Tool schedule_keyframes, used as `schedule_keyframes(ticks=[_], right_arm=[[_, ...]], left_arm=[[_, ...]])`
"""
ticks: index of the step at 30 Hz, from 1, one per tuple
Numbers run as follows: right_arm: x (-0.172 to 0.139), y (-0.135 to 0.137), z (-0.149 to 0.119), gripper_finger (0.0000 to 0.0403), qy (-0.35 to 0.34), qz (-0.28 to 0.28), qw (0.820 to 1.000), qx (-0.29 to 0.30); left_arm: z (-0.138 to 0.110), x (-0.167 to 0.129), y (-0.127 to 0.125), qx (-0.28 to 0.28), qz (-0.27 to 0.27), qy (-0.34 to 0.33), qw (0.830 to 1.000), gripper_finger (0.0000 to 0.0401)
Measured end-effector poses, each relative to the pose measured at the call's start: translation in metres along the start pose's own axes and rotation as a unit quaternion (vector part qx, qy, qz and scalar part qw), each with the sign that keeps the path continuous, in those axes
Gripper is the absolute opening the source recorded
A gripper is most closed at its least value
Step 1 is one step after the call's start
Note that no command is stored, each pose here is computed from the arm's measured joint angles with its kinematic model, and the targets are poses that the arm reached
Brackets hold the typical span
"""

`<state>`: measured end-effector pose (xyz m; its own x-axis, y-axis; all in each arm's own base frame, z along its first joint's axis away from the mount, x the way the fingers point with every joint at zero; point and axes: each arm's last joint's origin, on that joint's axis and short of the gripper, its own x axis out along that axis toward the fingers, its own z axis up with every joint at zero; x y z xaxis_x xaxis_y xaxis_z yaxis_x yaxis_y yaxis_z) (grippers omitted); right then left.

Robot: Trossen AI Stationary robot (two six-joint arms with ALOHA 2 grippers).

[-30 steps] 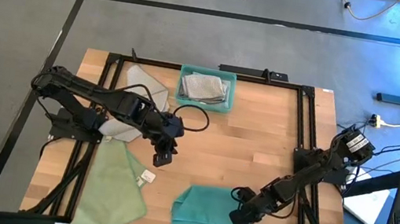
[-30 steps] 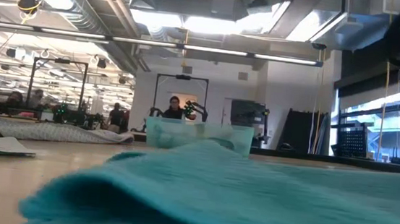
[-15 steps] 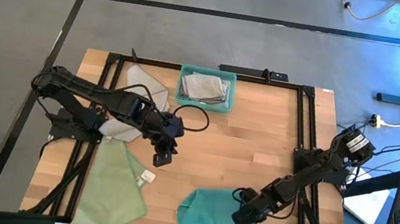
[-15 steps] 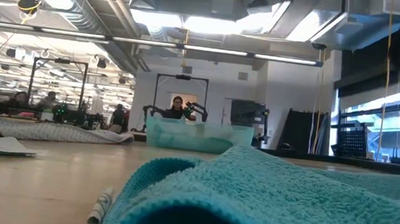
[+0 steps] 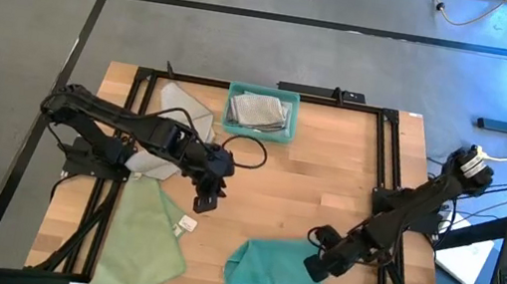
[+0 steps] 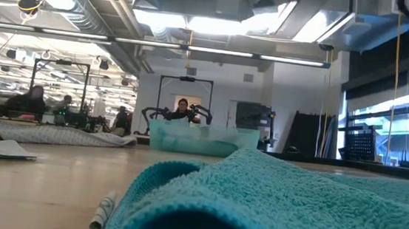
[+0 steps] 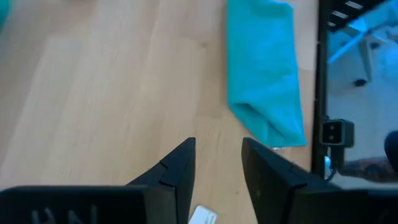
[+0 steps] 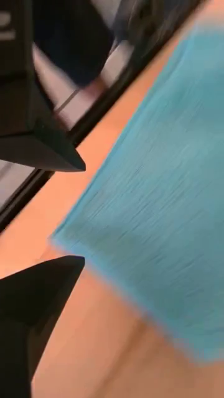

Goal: Fold microfiber towels
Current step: Fold the blue towel

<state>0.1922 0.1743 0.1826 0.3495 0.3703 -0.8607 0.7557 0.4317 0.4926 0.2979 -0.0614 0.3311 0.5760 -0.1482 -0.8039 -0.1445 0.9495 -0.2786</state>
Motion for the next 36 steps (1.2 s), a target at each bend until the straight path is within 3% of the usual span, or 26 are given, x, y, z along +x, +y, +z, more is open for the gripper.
schedule_keyframes(ticks=[4, 6, 15, 20, 25, 36], right_arm=[[-0.015, 0.015, 0.004, 0.0236, -0.108, 0.098, 0.988, -0.058], [-0.014, 0.018, 0.005, 0.0232, -0.131, 0.108, 0.982, -0.085], [0.029, 0.022, 0.015, 0.0200, -0.098, 0.083, 0.987, -0.100], [0.056, 0.002, 0.025, 0.0192, -0.017, -0.020, 0.999, -0.023], [0.063, 0.005, 0.035, 0.0192, -0.010, -0.016, 1.000, -0.004], [0.051, -0.002, 0.115, 0.0192, -0.068, -0.027, 0.997, 0.021]], left_arm=[[-0.002, 0.008, -0.016, 0.081, -0.050, 0.006, 0.995, 0.0122], [-0.006, 0.012, -0.022, 0.102, -0.053, 0.014, 0.993, 0.0122], [-0.003, 0.032, -0.028, 0.088, -0.040, 0.005, 0.995, 0.0122], [-0.001, 0.036, -0.026, 0.075, -0.021, -0.002, 0.997, 0.0122], [0.004, 0.035, -0.017, 0.063, -0.009, -0.012, 0.998, 0.0122], [0.000, 0.034, 0.005, 0.049, 0.031, 0.051, 0.997, 0.0122]])
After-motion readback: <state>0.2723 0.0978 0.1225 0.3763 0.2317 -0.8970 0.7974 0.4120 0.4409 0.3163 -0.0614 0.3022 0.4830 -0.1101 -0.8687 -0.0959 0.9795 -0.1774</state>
